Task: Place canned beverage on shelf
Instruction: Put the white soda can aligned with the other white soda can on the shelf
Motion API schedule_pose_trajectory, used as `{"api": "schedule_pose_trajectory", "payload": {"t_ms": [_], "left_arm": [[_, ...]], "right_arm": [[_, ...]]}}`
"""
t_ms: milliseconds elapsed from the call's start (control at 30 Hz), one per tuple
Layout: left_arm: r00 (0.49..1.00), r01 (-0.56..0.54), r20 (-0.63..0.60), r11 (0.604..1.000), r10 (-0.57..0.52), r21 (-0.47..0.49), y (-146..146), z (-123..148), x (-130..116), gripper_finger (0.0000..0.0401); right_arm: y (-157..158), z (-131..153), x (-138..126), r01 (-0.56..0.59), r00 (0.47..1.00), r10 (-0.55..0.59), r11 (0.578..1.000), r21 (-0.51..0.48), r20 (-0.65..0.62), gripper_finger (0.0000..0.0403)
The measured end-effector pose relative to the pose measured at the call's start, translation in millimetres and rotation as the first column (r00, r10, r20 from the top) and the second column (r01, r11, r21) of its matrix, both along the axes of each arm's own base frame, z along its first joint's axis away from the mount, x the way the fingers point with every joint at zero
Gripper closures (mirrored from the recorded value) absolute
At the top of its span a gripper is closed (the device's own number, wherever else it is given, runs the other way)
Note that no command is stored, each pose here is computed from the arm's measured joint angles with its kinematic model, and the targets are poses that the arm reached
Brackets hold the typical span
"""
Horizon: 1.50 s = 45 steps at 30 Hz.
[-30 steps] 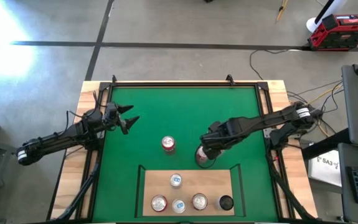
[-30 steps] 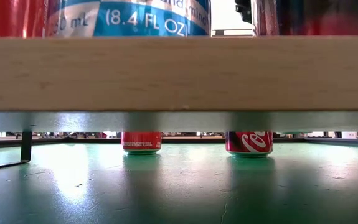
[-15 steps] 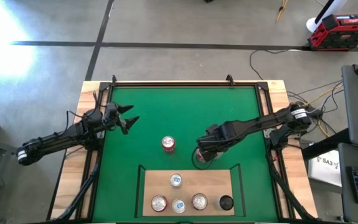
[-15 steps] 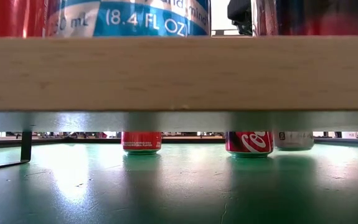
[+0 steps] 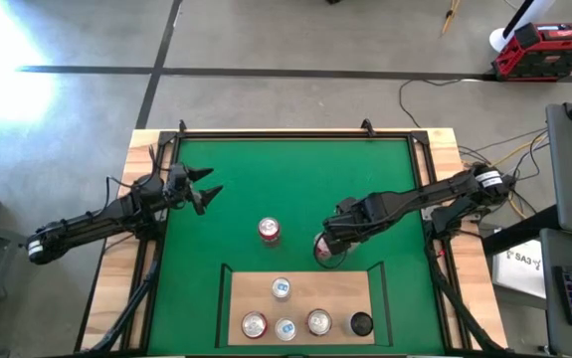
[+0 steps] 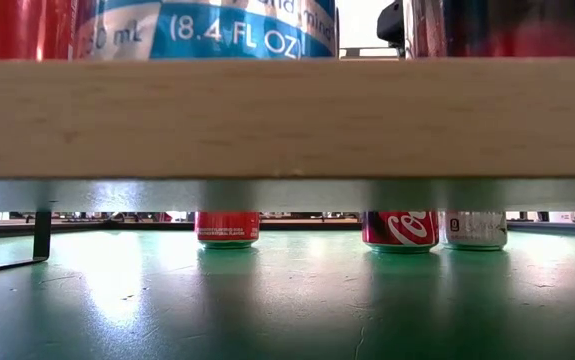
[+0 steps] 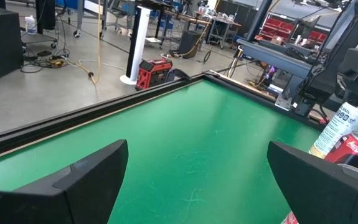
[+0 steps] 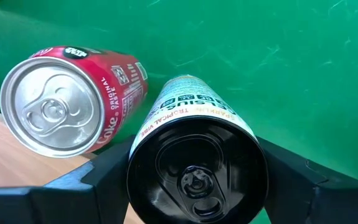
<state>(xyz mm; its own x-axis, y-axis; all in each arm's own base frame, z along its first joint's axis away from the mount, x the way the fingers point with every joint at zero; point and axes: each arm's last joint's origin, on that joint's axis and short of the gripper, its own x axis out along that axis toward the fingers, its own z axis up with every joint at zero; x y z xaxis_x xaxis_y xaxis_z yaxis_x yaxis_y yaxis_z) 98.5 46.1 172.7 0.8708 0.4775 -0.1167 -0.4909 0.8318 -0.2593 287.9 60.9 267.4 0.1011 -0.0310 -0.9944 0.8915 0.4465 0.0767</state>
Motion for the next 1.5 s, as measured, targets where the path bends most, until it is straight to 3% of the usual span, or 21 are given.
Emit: {"api": "schedule_pose_trajectory", "payload": {"t_ms": [333, 633, 833, 900, 967, 1133, 1233, 1300, 1367, 1500], "left_arm": [[1.0, -0.001, 0.0, 1.0, 0.001, 0.0, 0.0, 0.0, 0.0, 0.0032], [1.0, -0.001, 0.0, 1.0, 0.001, 0.0, 0.0, 0.0, 0.0, 0.0032], [1.0, 0.0, 0.0, 1.0, 0.0, 0.0, 0.0, 0.0, 0.0, 0.0032], [1.0, -0.001, 0.0, 1.0, 0.001, 0.0, 0.0, 0.0, 0.0, 0.0032], [1.0, 0.0, 0.0, 1.0, 0.0, 0.0, 0.0, 0.0, 0.0, 0.0032], [1.0, 0.0, 0.0, 1.0, 0.0, 0.0, 0.0, 0.0, 0.0, 0.0032], [1.0, 0.0, 0.0, 1.0, 0.0, 0.0, 0.0, 0.0, 0.0, 0.0032], [1.0, -0.001, 0.0, 1.0, 0.001, 0.0, 0.0, 0.0, 0.0, 0.0032], [1.0, 0.0, 0.0, 1.0, 0.0, 0.0, 0.0, 0.0, 0.0, 0.0032], [1.0, 0.0, 0.0, 1.0, 0.0, 0.0, 0.0, 0.0, 0.0, 0.0032]], "right_arm": [[0.6, 2.0, -2.1, -0.024, 1.0, 0.024, 0.999, 0.033, -0.001, 0.0123], [0.1, 5.7, -4.5, 0.036, 0.999, -0.036, 0.998, 0.042, 0.011, 0.0065], [0.8, 7.1, -5.5, 0.266, 0.964, -0.267, 0.959, 0.096, -0.003, 0.0034], [1.3, 7.2, -5.7, 0.367, 0.93, -0.368, 0.922, 0.123, -0.021, 0.0033], [2.3, 7.2, -6.2, 0.494, 0.869, -0.493, 0.859, 0.134, -0.04, 0.0033], [8.4, 5.3, -6.3, 0.754, 0.654, -0.752, 0.642, 0.14, -0.078, 0.0033], [12.8, 5.1, -7.2, 0.848, 0.526, -0.845, 0.511, 0.142, -0.095, 0.0033], [15.0, 5.1, -7.3, 0.883, 0.462, -0.881, 0.446, 0.146, -0.101, 0.0033], [15.3, 5.2, -7.1, 0.901, 0.423, -0.9, 0.407, 0.149, -0.105, 0.0033], [15.7, 3.1, -5.3, 0.908, 0.41, -0.906, 0.394, 0.143, -0.108, 0.0042]]}}
